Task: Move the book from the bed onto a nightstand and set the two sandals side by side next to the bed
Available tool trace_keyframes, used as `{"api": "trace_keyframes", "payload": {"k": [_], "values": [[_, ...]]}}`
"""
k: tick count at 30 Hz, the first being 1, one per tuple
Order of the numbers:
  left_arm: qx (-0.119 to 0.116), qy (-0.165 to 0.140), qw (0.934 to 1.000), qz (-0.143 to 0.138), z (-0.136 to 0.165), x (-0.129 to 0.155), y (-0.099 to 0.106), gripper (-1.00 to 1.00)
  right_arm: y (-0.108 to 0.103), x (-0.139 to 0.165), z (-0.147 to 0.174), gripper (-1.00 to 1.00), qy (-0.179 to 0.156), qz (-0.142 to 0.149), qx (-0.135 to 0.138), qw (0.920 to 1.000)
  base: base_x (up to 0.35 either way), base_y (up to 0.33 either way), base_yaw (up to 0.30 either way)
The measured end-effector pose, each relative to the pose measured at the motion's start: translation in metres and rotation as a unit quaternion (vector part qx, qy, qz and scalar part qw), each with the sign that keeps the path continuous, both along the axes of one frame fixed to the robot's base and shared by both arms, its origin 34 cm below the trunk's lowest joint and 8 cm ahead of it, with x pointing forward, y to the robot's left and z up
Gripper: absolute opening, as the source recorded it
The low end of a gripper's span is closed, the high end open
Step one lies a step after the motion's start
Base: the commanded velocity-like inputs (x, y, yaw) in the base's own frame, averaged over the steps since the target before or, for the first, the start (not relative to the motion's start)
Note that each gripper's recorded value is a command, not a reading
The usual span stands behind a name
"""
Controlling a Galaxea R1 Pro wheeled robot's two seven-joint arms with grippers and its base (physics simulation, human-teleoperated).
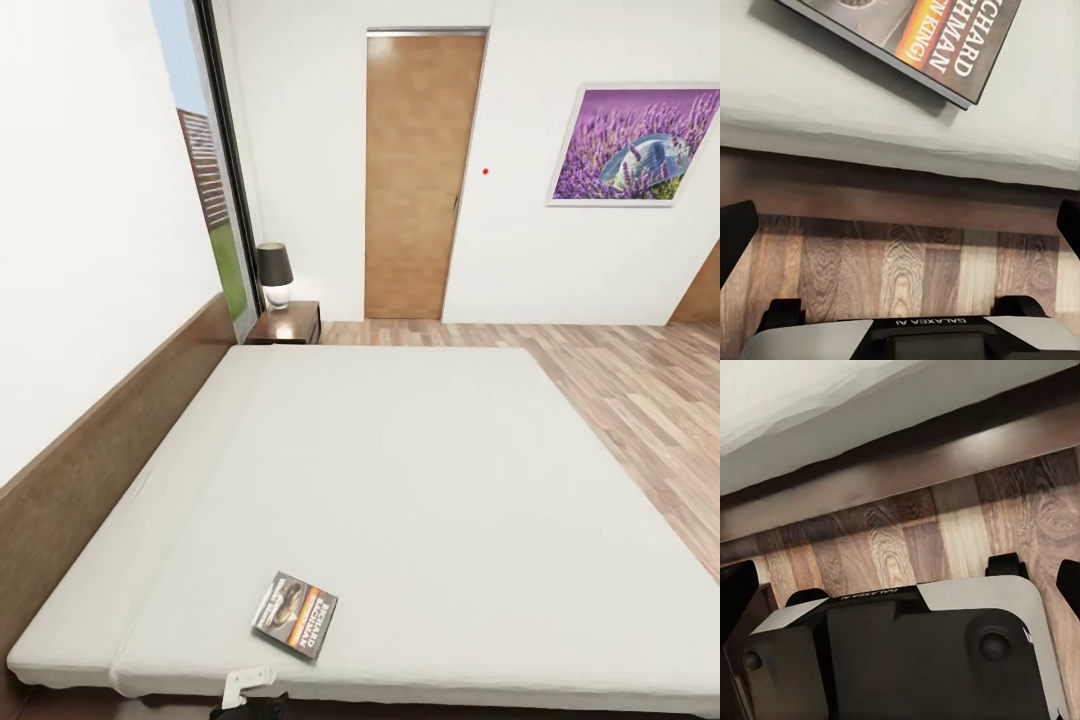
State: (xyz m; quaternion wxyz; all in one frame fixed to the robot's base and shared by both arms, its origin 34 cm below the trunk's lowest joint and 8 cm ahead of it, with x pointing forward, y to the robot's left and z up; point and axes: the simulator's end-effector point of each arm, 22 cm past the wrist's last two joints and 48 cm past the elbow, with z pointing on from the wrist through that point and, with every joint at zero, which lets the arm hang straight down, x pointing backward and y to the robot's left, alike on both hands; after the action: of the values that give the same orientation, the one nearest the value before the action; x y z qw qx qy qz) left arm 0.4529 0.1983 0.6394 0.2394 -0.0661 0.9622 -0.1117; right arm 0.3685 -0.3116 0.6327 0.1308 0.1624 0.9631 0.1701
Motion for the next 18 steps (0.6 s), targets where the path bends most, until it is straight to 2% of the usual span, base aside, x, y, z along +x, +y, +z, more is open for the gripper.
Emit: {"api": "trace_keyframes", "payload": {"k": [6,18], "values": [[0.000,0.000,1.0000,0.000,0.0002,-0.0001,-0.0001,1.00,0.0000,-0.0001,0.0001,1.00,0.000,0.000,0.000,1.0000,0.191,0.000,0.000],[0.000,0.000,1.0000,0.000,0.0000,0.0000,0.0000,1.00,0.0000,-0.0001,0.0000,1.00,0.000,0.000,0.000,1.0000,0.018,0.000,0.000]]}}
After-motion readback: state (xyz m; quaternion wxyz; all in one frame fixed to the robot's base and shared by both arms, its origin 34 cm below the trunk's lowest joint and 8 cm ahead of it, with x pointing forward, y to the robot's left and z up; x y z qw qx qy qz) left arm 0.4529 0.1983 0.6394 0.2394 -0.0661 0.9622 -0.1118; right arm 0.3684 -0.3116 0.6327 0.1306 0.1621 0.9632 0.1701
